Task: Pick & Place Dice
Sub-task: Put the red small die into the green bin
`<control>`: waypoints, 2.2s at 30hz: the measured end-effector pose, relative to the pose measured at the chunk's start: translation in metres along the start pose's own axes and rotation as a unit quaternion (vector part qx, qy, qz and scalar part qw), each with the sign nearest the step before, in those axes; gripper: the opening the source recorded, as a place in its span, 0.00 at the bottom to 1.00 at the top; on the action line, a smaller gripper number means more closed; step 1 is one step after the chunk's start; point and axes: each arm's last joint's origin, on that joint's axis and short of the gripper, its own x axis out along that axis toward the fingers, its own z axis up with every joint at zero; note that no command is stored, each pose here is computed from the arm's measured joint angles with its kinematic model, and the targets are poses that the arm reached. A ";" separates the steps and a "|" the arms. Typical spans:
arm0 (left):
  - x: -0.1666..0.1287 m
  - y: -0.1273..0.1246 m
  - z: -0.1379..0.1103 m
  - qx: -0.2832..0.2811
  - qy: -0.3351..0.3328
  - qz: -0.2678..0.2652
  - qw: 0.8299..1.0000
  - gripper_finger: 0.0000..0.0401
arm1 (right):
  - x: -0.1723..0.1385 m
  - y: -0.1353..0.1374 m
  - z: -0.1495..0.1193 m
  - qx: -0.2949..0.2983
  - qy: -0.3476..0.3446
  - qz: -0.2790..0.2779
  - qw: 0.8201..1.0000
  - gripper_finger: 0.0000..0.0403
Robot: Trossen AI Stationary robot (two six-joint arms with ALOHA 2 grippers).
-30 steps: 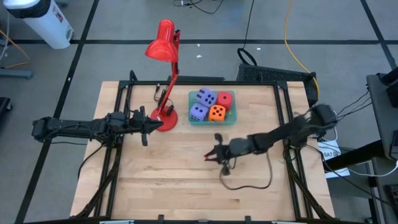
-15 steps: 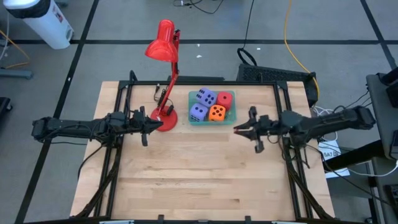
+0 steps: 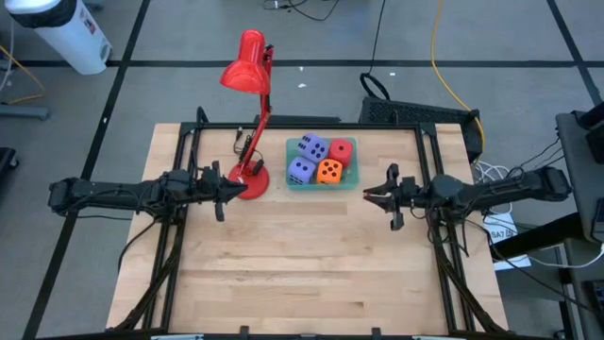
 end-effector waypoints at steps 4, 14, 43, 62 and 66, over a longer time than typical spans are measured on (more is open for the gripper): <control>0.000 0.000 0.000 0.001 0.000 0.000 1.000 0.08 | -0.001 -0.002 -0.003 0.001 0.012 -0.005 1.000 0.13; 0.000 -0.001 0.009 0.015 -0.048 -0.007 0.999 0.08 | 0.000 -0.006 -0.010 0.008 0.045 -0.021 0.999 0.13; -0.001 -0.002 0.013 0.032 -0.070 -0.008 0.997 0.08 | -0.001 -0.016 -0.014 0.030 0.069 -0.052 0.996 0.13; 0.000 0.003 -0.002 0.001 0.007 0.041 0.999 0.08 | -0.011 -0.014 -0.003 0.020 0.038 -0.013 0.999 0.12; 0.000 0.000 -0.005 0.029 0.022 0.029 0.999 0.08 | -0.016 -0.014 0.001 0.022 0.009 -0.036 0.999 0.12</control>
